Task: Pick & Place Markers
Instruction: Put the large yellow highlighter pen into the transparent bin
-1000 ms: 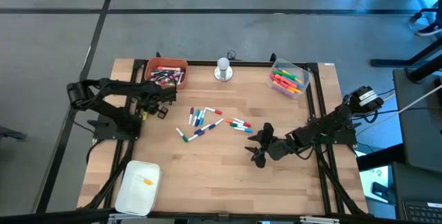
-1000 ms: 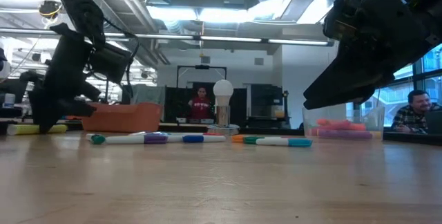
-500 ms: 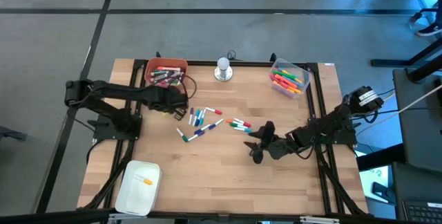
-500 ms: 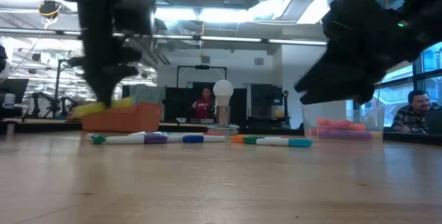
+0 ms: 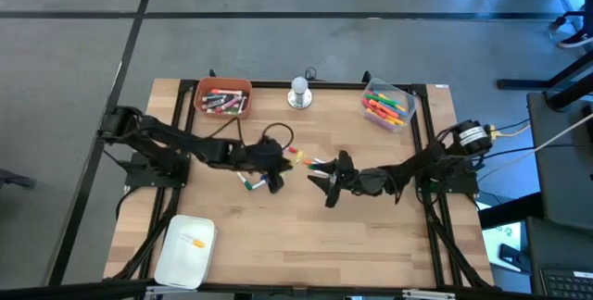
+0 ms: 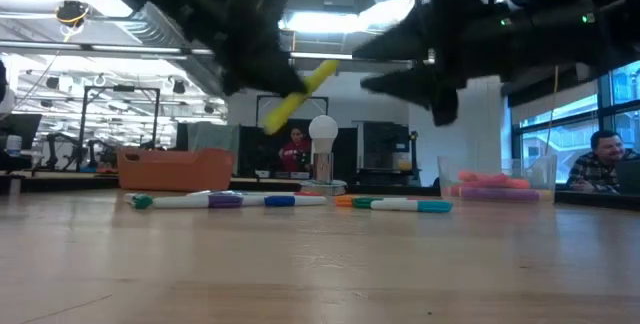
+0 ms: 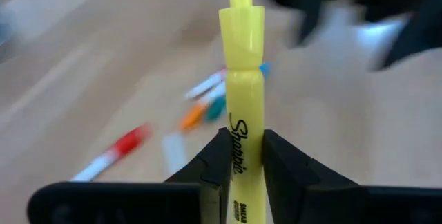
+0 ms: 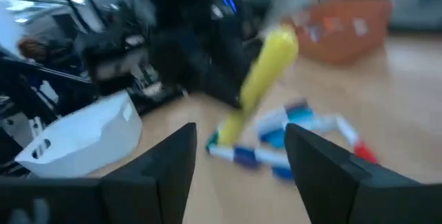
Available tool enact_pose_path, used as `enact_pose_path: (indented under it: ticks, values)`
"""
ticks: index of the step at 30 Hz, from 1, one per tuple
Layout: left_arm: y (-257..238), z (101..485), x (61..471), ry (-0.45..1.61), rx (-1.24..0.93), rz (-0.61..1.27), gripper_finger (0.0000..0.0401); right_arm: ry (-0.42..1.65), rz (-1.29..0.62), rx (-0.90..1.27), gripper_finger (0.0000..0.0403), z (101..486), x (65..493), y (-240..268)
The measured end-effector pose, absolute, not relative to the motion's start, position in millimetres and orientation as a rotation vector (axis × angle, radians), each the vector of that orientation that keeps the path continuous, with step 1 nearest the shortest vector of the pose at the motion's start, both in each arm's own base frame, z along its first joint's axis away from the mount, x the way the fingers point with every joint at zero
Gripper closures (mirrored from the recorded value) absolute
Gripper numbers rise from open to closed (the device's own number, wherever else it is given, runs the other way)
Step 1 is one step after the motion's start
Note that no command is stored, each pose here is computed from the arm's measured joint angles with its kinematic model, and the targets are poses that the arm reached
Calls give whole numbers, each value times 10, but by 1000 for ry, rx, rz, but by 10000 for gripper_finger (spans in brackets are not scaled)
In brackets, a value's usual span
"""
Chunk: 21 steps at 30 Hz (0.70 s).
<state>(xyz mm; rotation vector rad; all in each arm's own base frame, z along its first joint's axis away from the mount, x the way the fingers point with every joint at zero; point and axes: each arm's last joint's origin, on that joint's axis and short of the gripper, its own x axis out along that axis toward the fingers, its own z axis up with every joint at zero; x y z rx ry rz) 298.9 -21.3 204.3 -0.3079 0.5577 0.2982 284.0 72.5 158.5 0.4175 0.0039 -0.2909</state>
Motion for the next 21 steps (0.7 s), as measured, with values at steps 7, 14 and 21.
enact_pose_path:
  ticks: [7,14,21]
  values:
    - [-430,1994,3196,394,-282,195,343,-131,-218,296,183,1684,2874,739]
    - [-481,2011,3250,327,-193,156,343,-136,-262,309,183,1682,2871,726]
    - [-486,2039,3261,303,-158,126,343,-144,-303,311,183,1685,2869,709]
